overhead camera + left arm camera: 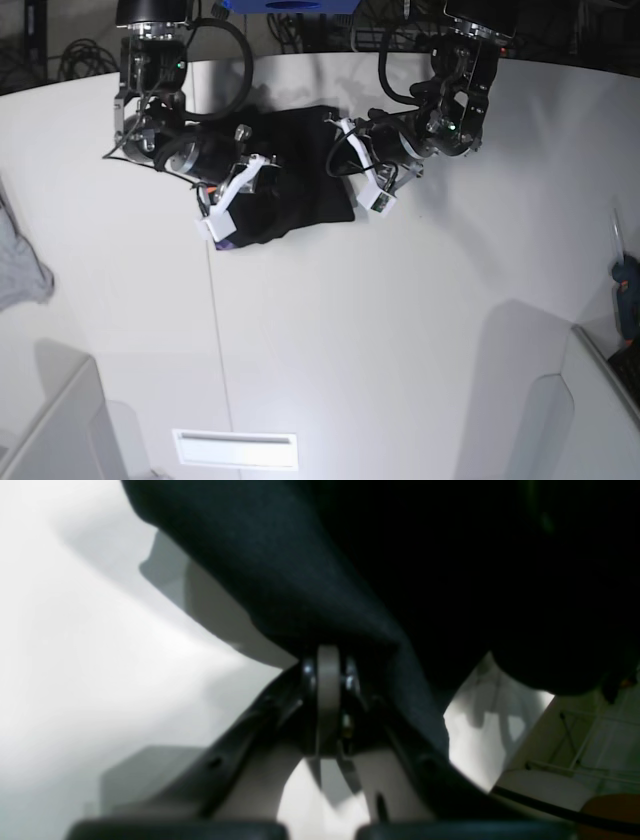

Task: Fold the T-shirt properly
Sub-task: 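Fold the strip in half, left gripper moving toward the right gripper, then release with the left gripper and press the bundle with the right gripper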

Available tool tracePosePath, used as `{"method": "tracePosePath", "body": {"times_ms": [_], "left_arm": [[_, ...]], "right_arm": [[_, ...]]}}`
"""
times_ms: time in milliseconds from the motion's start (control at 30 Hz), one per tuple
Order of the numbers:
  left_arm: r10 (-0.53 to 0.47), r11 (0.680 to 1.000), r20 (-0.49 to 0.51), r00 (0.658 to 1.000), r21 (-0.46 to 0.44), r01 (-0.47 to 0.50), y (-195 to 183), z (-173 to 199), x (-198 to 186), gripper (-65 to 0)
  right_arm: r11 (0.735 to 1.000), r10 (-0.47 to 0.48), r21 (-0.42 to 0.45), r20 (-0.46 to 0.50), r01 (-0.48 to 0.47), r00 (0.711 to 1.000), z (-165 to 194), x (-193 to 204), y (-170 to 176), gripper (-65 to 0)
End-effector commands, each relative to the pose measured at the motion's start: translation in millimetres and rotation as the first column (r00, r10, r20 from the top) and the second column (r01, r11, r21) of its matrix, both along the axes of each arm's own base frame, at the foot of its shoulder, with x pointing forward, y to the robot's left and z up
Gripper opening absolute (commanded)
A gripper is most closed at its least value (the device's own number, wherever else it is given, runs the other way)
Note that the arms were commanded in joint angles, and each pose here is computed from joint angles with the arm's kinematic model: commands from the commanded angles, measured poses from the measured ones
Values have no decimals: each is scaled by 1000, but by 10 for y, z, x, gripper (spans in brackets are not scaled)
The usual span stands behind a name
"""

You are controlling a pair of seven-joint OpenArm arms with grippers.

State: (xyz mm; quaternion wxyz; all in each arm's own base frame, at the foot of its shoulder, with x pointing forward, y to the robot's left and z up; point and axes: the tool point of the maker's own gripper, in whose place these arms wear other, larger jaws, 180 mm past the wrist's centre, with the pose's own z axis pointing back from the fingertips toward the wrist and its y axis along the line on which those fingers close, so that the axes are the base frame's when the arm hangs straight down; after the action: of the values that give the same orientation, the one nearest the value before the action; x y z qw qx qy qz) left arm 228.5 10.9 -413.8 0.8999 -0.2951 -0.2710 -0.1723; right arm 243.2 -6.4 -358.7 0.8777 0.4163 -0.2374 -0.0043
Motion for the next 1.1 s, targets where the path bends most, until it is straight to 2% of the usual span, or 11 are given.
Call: {"method": "tracePosePath", "body": {"times_ms": [0, 300, 500, 700, 867, 1067], "left_arm": [[7, 1000, 30, 1000, -27, -6, -24, 97, 67, -650], [7, 1000, 21, 1000, -7, -7, 65, 60, 7, -650], [97, 995, 39, 994, 6, -98, 353, 128, 17, -650], [84, 993, 3, 996, 85, -84, 593, 137, -102, -650], [139, 984, 28, 990, 112, -142, 829, 239, -179, -650], [191, 968, 13, 981, 162, -191, 1132, 196, -304, -650]], "right_arm": [[1000, -6, 31, 41, 4, 999, 123, 68, 33, -650], [999, -24, 37, 54, 22, 998, 134, 113, 27, -650], [999, -24, 39, 57, 22, 998, 144, 124, 31, -650], [998, -30, 65, 62, 26, 998, 191, 150, 109, -650], [998, -31, 65, 67, 27, 997, 206, 175, 108, -650], [997, -32, 70, 62, 28, 998, 200, 160, 122, -650]]}}
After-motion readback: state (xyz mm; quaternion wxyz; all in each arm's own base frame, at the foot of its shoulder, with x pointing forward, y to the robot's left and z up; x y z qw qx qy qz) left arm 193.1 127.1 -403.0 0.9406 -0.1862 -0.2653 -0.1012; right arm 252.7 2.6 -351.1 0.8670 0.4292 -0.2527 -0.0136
